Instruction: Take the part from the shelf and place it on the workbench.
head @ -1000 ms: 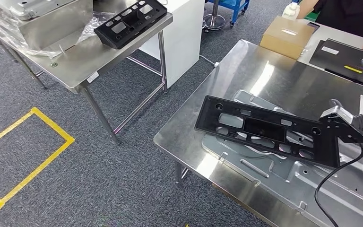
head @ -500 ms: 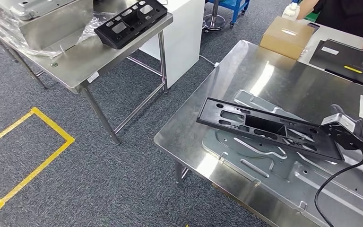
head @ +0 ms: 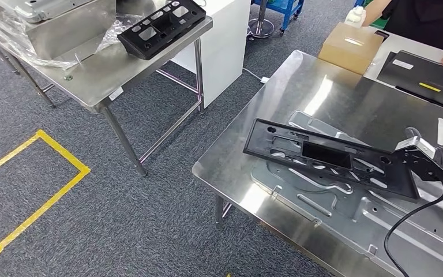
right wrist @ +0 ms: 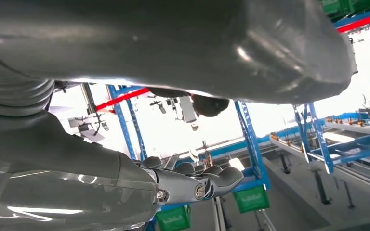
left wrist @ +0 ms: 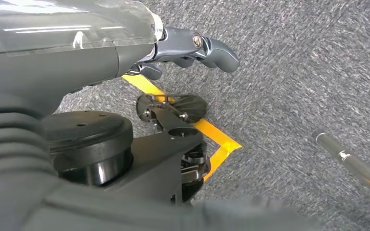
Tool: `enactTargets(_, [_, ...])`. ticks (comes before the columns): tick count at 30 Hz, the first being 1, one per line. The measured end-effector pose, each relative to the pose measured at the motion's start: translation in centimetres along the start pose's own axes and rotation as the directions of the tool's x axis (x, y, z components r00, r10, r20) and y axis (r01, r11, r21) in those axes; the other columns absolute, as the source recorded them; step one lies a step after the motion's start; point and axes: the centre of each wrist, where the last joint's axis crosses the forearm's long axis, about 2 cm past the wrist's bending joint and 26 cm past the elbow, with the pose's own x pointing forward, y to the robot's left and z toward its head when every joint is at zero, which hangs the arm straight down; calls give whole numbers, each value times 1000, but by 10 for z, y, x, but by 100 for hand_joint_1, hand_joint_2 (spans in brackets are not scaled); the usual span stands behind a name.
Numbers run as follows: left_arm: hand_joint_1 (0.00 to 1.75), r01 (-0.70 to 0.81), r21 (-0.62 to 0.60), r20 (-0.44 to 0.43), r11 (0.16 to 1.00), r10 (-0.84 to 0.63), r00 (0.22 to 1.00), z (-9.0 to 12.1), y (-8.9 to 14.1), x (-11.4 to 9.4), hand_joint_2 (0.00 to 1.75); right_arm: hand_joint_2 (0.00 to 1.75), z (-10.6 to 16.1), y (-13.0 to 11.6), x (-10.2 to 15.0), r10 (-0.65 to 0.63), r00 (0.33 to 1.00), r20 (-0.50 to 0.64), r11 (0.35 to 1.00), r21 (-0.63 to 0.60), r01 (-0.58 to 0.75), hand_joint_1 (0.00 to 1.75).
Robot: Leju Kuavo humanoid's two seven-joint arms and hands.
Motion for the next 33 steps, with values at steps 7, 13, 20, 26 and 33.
enactTargets(7, [0,3,-13,-11,1000,-3,1000,-1,-3,1,0,0,9,-6,-4,10,1000,-20,1000,5,-10,0])
enactTargets(13, [0,13,-29,-15,999,-13,1000,-3,-3,5,0,0,11,-17,-13,13,999,-45,1000,23,-12,0])
enactTargets(20, [0,28,-60,-5,998,-28,1000,-14,-6,20,0,0,-3,-32,-25,42,998,-47,999,16,-41,0])
enactTargets(26, [0,38,-79,-9,996,-39,999,-17,-9,24,0,0,-3,-30,-32,66,996,-56,998,19,-65,0])
enactTargets(33, [0,39,-88,-14,995,-40,999,-17,-12,24,0,0,3,-30,-36,78,995,-69,997,29,-76,0])
